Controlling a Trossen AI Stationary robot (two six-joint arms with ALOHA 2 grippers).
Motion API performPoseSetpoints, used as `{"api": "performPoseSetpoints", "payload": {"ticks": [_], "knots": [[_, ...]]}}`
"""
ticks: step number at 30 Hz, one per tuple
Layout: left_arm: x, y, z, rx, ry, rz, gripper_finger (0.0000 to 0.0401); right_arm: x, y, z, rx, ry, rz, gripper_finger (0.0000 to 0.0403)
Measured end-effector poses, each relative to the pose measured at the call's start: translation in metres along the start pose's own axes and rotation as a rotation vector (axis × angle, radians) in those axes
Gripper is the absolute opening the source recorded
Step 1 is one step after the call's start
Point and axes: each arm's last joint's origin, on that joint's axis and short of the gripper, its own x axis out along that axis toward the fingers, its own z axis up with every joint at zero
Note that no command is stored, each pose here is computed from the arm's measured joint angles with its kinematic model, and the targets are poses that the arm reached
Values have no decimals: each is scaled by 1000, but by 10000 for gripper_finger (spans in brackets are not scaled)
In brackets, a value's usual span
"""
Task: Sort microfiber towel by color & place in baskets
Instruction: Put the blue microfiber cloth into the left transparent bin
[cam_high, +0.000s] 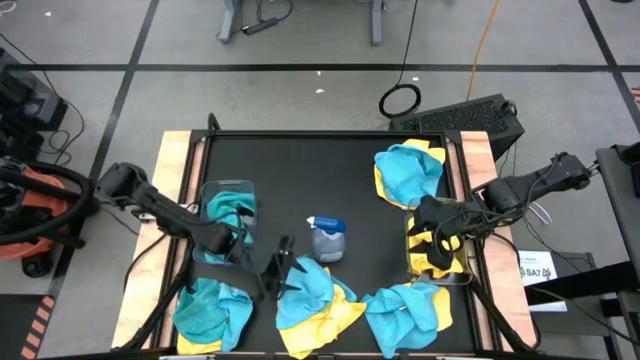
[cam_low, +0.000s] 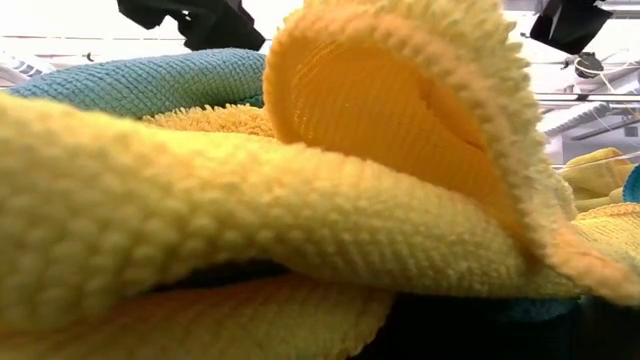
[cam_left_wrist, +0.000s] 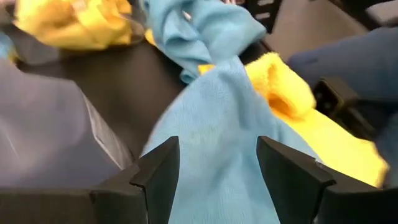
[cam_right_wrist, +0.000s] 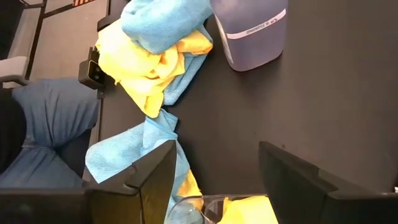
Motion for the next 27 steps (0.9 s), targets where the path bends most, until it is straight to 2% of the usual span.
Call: {"api": "performPoseSetpoints", "payload": {"ticks": [7,17,27], "knots": [[17,-18,2,73,-97,8,219,6,1,2,-10,5,-28,219],[52,-27,-3,117,-45,66,224,14,2,4,-18,19,-39,219],[70,-29,-2,134,-25,92,314,19,7,6,-21,5,-21,219]]}}
